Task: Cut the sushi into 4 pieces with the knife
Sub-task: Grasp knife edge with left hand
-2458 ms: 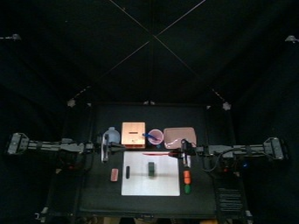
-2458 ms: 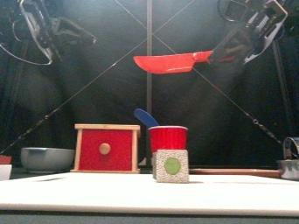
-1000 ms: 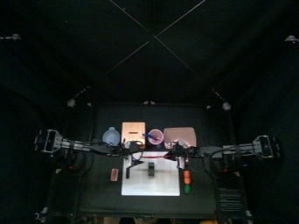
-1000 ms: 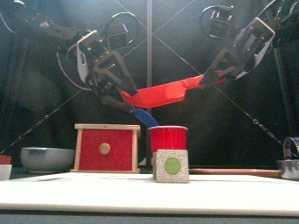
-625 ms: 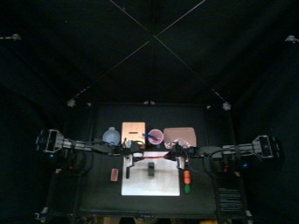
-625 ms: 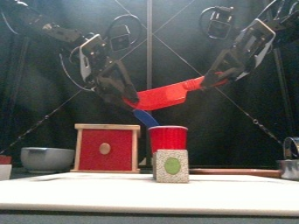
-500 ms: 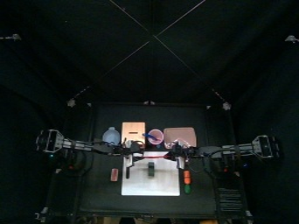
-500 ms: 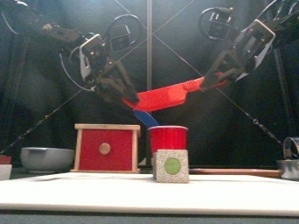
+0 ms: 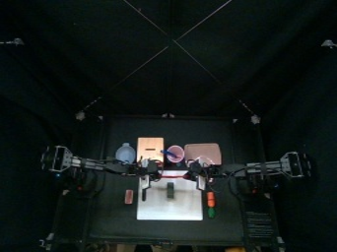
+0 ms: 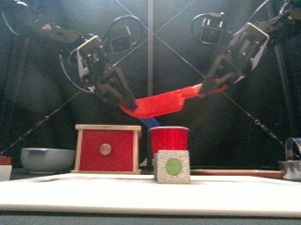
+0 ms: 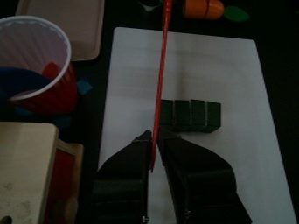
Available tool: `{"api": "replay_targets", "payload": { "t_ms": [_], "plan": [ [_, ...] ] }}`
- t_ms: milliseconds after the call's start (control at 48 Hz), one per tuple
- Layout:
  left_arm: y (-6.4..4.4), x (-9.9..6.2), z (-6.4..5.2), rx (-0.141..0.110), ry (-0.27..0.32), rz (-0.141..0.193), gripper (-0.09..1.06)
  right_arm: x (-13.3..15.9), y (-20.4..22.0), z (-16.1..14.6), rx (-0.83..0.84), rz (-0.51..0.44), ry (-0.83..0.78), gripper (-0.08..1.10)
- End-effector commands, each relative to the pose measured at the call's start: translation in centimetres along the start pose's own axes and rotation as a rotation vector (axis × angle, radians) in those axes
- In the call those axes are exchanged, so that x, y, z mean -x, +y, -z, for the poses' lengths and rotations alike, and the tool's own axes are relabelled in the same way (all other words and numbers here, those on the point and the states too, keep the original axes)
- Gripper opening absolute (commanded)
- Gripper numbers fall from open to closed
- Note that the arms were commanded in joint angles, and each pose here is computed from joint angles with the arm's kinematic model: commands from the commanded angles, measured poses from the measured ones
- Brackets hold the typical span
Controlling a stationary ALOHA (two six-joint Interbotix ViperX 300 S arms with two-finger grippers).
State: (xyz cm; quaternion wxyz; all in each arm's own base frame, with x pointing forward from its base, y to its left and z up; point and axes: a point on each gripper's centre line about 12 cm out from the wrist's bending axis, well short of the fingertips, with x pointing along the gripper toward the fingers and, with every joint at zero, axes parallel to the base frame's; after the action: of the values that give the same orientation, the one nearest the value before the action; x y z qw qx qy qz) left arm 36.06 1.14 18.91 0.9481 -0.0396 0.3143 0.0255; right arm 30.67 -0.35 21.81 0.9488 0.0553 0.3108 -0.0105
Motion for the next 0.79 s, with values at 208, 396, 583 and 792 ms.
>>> {"api": "replay_targets", "payload": {
  "t_ms": [208, 396, 583, 792],
  "plan": [
    [-0.4, 0.0, -0.6, -0.006, -0.016, 0.009, 0.53, -1.9, 0.5, -0.8, -0.009, -0.032, 0.188, 0.25],
    [-1.0, -0.5, 0.2, -0.011, 0.009, 0.022, 0.53, -3.2, 1.0, -0.6, 0.000, -0.049, 0.283, 0.21],
    [-2.3, -0.9, 1.1, -0.022, 0.038, 0.048, 0.52, -3.8, 1.0, 0.1, -0.005, -0.051, 0.320, 0.16],
    [-2.8, -1.5, 1.9, -0.011, 0.065, 0.057, 0.51, -3.9, 1.0, 0.4, -0.007, -0.050, 0.332, 0.16]
  ]
}}
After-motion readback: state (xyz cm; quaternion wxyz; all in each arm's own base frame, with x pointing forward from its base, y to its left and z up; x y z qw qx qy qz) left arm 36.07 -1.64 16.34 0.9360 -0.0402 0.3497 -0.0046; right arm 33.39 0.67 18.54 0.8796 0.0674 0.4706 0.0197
